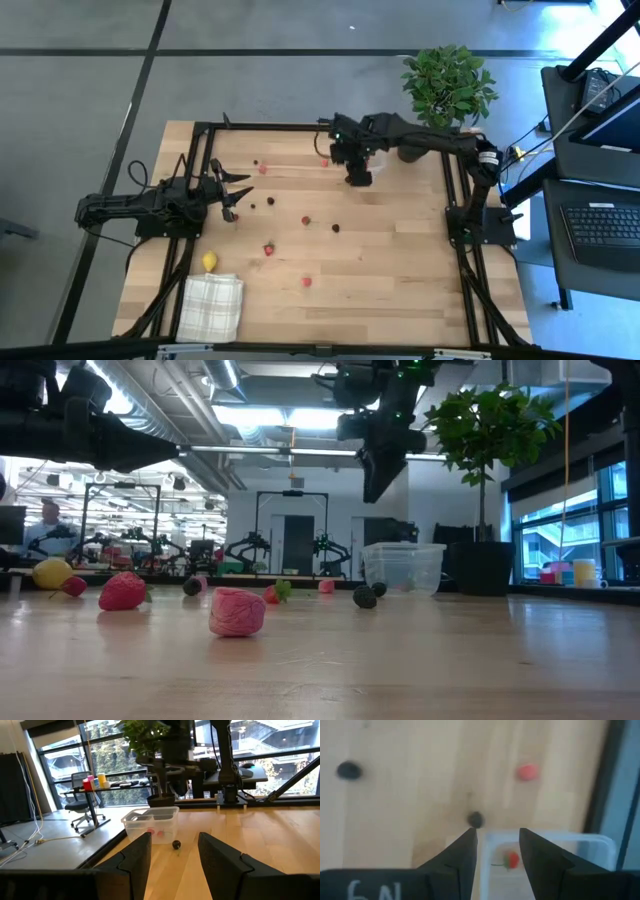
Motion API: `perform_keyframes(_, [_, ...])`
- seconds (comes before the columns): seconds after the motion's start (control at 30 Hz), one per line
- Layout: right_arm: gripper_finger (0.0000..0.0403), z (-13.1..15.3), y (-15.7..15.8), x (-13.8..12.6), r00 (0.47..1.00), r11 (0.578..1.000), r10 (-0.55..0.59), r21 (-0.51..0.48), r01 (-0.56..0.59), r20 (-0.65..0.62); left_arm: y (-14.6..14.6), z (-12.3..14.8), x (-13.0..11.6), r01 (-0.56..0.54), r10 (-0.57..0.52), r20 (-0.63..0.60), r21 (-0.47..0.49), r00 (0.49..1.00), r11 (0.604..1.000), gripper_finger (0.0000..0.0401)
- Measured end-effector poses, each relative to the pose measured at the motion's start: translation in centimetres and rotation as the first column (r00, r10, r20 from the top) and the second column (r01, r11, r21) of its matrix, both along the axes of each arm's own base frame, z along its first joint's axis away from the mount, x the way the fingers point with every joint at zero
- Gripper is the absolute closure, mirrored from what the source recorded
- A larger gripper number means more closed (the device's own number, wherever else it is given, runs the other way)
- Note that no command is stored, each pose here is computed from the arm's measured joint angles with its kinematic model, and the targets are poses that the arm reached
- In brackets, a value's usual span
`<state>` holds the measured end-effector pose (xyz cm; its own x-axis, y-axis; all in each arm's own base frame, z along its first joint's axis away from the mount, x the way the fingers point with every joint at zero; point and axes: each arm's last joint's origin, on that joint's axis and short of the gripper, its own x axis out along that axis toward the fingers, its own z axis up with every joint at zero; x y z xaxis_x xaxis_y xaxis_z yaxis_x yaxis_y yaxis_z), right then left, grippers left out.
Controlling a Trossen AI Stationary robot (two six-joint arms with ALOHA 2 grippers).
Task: Pick and placing Produce into tupperware
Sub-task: Put the black cherry into the transparent bin
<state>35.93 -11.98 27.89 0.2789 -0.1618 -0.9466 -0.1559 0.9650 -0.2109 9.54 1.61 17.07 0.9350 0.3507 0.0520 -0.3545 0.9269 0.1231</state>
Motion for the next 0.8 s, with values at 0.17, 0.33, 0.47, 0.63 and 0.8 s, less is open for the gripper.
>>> perform_keyframes(0.17, [0.0253, -2.2, 1.9, 0.0, 0.990, 0.992, 0.125, -0.001, -0.126, -0.071, 0.0, 0.0, 0.0, 0.000, 0.000, 0.000, 0.000, 1.000, 1.000, 0.0244])
perform_keyframes(0.33, [0.0253, -4.7, 3.3, 0.0, 0.971, 0.966, 0.174, -0.162, -0.201, -0.166, 0.0, 0.0, 0.0, 0.000, 0.000, 0.000, 0.000, 1.000, 1.000, 0.0244])
perform_keyframes(0.47, [0.0253, -6.0, 4.3, 0.3, 0.952, 0.921, 0.226, -0.272, -0.278, -0.209, 0.0, 0.0, 0.0, 0.000, 0.000, 0.000, 0.001, 1.000, 1.000, 0.0244])
perform_keyframes(0.63, [0.0253, -6.5, 5.2, 0.9, 0.954, 0.909, 0.255, -0.297, -0.293, -0.159, 0.0, 0.0, 0.0, 0.000, 0.000, 0.000, 0.001, 1.000, 1.000, 0.0244])
perform_keyframes(0.8, [0.0253, -6.5, 5.3, 1.3, 0.953, 0.924, 0.290, -0.235, -0.302, -0.083, 0.0, 0.0, 0.0, 0.000, 0.000, -0.001, 0.003, 1.000, 1.000, 0.0244])
